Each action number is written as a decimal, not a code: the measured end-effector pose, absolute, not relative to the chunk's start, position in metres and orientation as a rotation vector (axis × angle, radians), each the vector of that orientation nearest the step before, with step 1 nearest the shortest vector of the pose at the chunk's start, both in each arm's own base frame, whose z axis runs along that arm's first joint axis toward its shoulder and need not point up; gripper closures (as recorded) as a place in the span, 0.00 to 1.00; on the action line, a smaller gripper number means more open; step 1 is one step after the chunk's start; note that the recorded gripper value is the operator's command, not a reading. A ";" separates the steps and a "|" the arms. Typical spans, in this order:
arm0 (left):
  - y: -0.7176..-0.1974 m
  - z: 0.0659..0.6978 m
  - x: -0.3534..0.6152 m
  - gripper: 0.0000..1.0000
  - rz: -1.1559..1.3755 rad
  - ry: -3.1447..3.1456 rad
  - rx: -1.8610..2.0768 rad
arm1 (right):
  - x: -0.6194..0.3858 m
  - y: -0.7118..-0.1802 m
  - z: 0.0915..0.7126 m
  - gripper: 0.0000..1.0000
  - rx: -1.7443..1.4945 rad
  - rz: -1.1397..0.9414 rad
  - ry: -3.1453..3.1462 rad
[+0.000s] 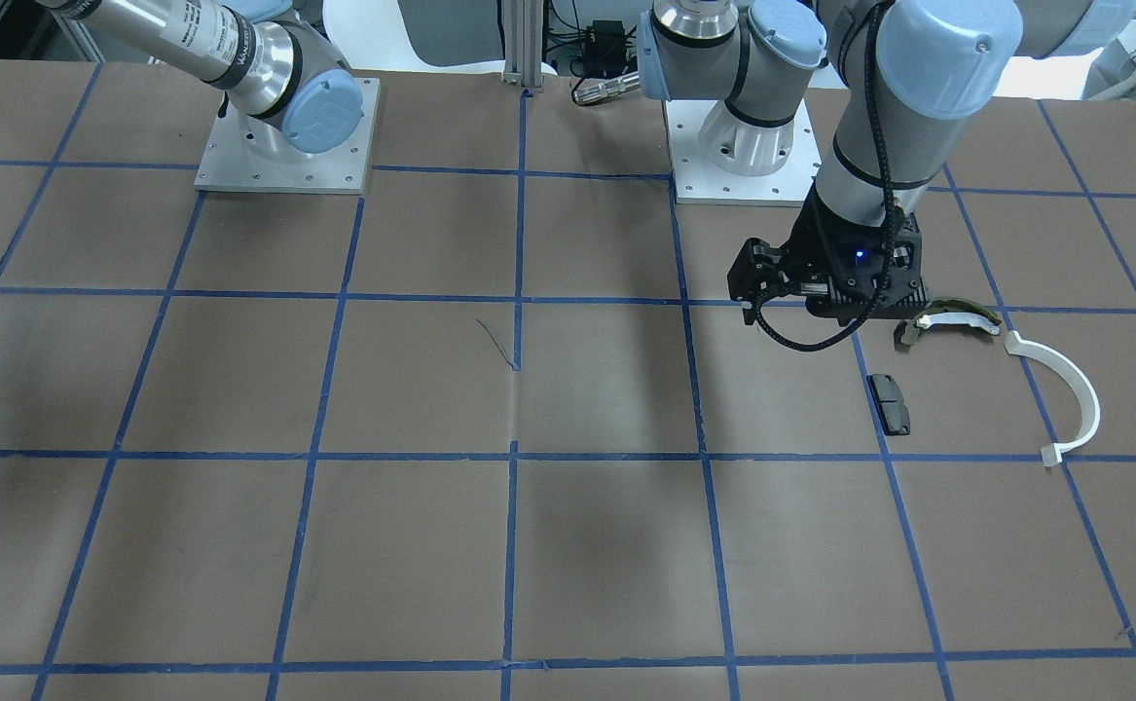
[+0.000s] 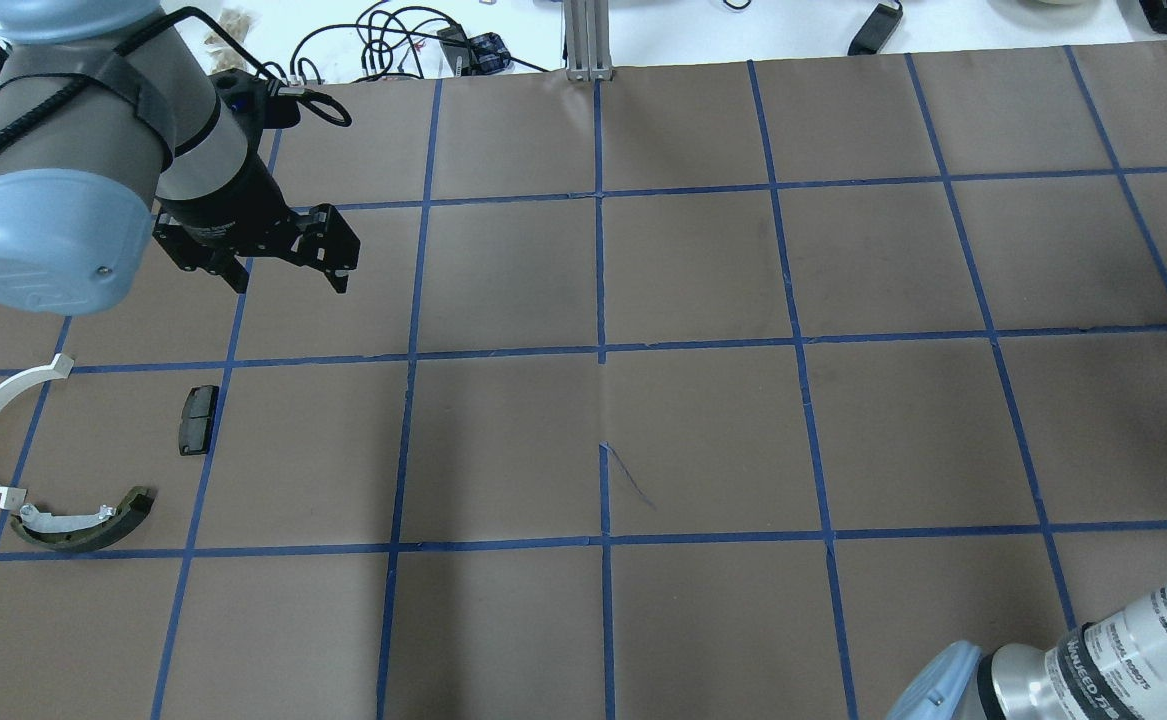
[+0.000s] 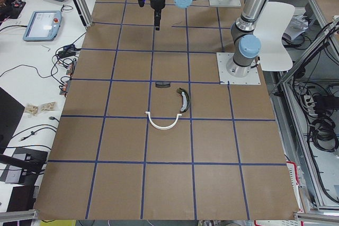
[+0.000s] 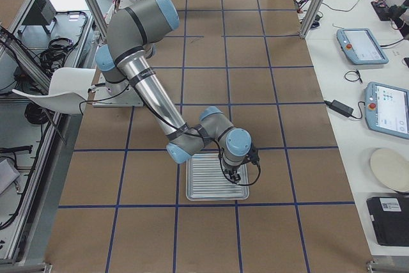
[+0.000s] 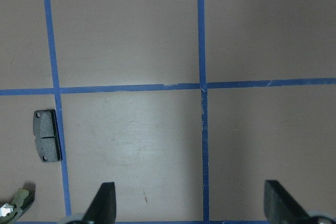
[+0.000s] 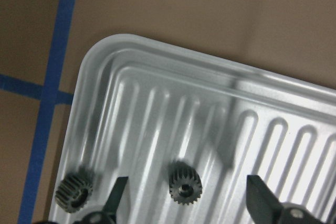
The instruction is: Place bearing gear from tray to pile
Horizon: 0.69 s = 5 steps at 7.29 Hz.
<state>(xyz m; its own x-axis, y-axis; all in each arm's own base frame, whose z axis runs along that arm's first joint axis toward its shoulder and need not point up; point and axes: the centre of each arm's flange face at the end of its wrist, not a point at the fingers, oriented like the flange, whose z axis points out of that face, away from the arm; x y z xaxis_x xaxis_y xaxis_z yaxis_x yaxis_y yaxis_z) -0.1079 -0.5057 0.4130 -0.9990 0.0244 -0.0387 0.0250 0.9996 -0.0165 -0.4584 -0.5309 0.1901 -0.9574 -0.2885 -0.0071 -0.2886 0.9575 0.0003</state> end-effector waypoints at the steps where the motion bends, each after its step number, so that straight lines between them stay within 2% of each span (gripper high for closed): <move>1: -0.506 0.412 -0.108 0.00 -0.022 3.102 0.039 | -0.458 -0.530 0.187 0.39 -0.462 0.007 3.095; 4: -0.506 0.408 -0.108 0.00 -0.010 3.102 0.040 | -0.458 -0.529 0.177 0.69 -0.464 0.029 3.086; 5: -0.506 0.408 -0.108 0.00 -0.010 3.101 0.040 | -0.458 -0.529 0.176 0.74 -0.463 0.031 3.086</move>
